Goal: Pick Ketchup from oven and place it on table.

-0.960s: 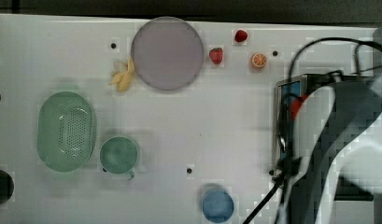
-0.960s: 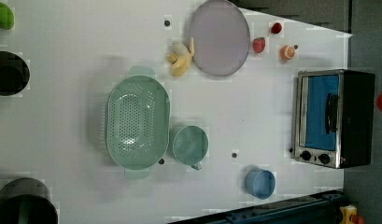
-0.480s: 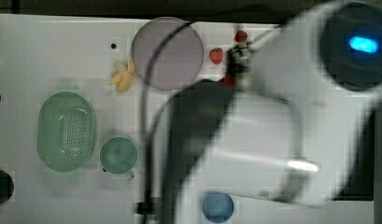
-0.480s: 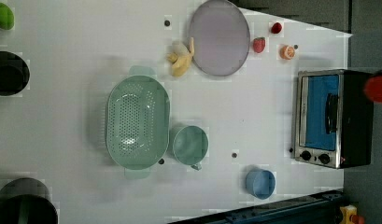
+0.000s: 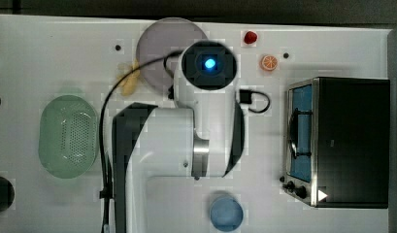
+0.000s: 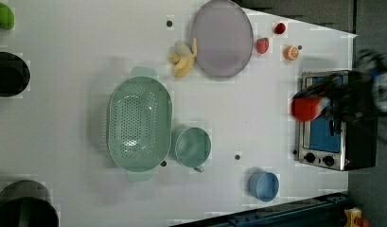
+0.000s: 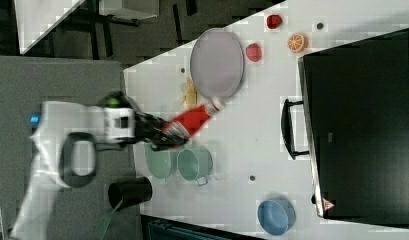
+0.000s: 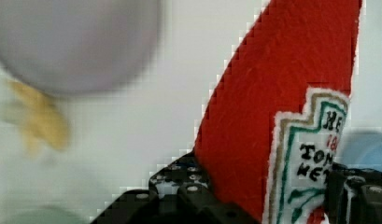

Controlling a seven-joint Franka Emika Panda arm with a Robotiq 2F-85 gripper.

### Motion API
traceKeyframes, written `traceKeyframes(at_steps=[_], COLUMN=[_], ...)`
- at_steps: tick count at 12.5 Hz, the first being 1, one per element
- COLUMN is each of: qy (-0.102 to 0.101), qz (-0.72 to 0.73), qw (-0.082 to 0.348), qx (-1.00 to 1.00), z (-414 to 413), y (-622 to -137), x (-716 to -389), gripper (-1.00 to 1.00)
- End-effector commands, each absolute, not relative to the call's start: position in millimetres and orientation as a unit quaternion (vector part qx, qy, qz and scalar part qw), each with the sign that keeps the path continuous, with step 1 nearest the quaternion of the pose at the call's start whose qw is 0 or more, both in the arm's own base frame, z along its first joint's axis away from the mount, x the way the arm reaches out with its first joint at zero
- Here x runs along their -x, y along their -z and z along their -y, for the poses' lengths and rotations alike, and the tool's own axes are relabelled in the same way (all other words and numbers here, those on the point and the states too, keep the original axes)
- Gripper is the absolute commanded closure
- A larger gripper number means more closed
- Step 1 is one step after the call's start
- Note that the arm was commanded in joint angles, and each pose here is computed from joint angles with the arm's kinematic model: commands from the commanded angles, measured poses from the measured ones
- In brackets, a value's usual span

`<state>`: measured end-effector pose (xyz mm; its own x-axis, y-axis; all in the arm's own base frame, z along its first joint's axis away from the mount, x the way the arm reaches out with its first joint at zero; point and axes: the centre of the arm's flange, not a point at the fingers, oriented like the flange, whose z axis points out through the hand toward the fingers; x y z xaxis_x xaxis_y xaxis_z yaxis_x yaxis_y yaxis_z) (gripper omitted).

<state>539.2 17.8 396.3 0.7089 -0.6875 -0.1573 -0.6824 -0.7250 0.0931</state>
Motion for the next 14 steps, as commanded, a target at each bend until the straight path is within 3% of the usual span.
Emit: traceKeyframes(at_steps=[1, 7, 9, 10, 13, 14], qy=[0.072, 0.079, 0.064, 0.055, 0.048, 0.039], qz=[0.404, 0.410, 0.407, 0.409, 0.410, 0.410], qw=[0.011, 0.034, 0.033, 0.029, 0.024, 0.019], qx=[-0.912, -0.908, -0.911, -0.910, -0.910, -0.911], z=[24, 27, 22, 22, 19, 18], y=[-363, -235, -206, -198, -198, -208], x=[-535, -523, -527, -529, -533, -538], gripper=[-0.26, -0.26, -0.26, -0.32, -0.95, -1.00])
